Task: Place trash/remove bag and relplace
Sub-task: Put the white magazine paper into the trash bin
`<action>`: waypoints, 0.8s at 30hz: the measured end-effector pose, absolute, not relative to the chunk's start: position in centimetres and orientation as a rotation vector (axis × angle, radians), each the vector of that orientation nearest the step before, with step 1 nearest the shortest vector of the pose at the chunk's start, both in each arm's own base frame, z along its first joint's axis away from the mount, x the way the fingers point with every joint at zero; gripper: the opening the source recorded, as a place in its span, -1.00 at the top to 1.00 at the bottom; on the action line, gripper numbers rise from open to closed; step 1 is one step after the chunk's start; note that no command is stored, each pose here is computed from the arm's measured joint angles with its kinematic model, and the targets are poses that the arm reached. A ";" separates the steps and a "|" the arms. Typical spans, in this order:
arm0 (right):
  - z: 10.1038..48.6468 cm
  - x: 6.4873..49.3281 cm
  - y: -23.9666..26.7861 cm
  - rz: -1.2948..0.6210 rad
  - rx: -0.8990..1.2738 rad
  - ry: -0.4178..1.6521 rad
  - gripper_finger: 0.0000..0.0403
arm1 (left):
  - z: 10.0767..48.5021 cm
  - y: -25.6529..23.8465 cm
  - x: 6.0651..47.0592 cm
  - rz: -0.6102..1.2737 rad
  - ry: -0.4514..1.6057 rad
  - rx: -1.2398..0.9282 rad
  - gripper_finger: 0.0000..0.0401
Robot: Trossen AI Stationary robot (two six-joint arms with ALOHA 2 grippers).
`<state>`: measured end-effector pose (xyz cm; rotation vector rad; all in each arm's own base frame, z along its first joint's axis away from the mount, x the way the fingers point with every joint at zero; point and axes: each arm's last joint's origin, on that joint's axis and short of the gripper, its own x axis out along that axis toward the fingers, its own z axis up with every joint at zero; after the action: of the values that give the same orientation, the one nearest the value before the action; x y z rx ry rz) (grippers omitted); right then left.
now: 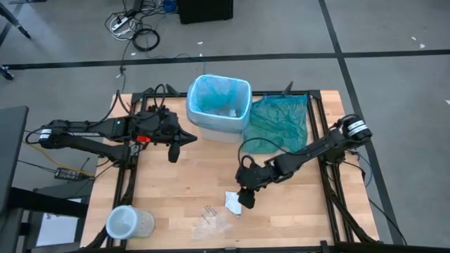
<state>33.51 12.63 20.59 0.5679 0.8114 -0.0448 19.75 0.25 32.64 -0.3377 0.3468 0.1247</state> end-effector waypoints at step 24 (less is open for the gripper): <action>14.8 34.9 13.8 -0.123 0.537 0.973 0.15 | 32.6 0.2 19.8 0.114 0.348 -0.331 0.90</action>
<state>34.86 13.81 14.84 0.5367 0.9727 -0.1231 19.82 0.21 32.61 -0.3309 0.3483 0.1136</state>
